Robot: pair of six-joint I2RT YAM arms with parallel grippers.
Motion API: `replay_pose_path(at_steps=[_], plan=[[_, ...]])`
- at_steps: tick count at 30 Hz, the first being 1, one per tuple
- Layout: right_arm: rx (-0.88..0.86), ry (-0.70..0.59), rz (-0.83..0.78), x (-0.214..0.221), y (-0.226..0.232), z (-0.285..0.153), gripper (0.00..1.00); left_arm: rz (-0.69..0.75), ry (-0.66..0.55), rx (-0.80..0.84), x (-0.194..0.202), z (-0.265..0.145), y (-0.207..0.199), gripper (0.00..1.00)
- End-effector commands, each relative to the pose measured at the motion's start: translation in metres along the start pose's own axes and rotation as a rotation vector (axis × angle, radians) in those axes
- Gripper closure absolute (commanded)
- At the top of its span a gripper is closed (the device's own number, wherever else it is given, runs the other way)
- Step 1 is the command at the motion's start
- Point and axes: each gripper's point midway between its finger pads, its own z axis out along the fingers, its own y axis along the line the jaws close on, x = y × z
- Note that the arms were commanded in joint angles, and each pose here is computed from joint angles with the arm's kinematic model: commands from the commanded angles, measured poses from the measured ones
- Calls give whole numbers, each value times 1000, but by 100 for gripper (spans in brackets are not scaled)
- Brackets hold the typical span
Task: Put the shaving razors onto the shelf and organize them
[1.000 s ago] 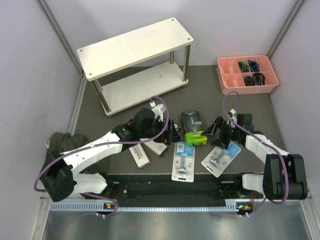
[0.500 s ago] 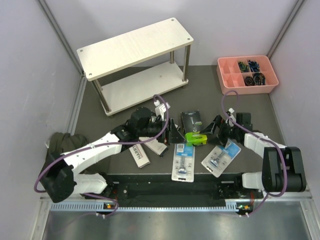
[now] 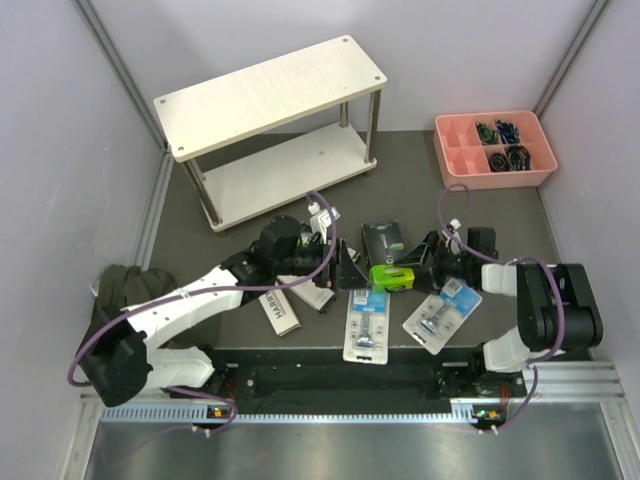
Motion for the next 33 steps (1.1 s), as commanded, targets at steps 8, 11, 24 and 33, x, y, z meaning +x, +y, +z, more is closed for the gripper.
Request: replay_pose_path(at_steps=[8, 11, 24, 33], plan=[[-114, 11, 13, -1, 1, 18, 9, 67, -59, 60, -13, -7, -18, 12], [-117, 19, 30, 1, -3, 21, 14, 60, -59, 57, -14, -6, -17, 12], [-227, 1, 41, 1, 9, 20, 56, 60, -62, 23, -11, -10, -11, 12], [-241, -55, -56, -18, 50, 6, 69, 62, -157, -199, -27, -25, 18, 13]])
